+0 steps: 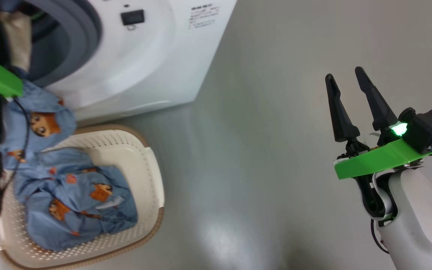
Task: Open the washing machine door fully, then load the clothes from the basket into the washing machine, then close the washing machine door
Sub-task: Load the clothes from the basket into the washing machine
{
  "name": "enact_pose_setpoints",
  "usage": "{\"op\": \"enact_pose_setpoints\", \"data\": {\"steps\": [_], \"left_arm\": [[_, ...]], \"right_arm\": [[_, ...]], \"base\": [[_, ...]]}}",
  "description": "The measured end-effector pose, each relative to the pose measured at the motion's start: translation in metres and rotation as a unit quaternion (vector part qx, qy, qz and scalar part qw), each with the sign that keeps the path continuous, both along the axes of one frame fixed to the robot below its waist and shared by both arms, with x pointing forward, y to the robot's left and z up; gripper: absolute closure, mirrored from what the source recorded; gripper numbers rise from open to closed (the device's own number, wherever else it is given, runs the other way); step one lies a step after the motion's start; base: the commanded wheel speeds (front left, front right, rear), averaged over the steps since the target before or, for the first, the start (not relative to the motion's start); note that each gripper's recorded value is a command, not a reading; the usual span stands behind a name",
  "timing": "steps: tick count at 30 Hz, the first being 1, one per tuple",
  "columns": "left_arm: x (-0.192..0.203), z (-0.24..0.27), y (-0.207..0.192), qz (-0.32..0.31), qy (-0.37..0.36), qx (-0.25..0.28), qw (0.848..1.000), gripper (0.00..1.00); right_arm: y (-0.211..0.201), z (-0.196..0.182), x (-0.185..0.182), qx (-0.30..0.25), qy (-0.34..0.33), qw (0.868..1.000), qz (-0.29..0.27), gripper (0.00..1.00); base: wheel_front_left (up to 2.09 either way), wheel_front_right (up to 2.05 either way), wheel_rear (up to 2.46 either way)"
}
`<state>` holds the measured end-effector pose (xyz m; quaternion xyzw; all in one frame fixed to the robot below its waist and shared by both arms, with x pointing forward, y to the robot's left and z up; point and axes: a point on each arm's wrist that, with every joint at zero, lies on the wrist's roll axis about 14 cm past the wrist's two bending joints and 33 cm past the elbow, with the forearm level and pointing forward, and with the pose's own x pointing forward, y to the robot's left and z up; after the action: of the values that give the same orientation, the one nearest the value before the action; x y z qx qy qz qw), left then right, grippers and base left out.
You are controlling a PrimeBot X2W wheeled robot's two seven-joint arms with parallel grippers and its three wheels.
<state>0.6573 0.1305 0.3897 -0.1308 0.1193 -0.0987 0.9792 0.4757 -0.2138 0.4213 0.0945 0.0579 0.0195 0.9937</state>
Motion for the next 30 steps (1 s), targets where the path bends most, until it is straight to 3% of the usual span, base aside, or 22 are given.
{"op": "enact_pose_setpoints", "data": {"steps": [30], "left_arm": [[-0.172, 0.090, 0.042, 0.033, -0.084, -0.008, 0.996, 0.00]], "right_arm": [[0.051, 0.079, -0.035, 0.021, -0.080, 0.994, 0.075, 0.00]], "base": [[0.00, 0.00, 0.00]]}}
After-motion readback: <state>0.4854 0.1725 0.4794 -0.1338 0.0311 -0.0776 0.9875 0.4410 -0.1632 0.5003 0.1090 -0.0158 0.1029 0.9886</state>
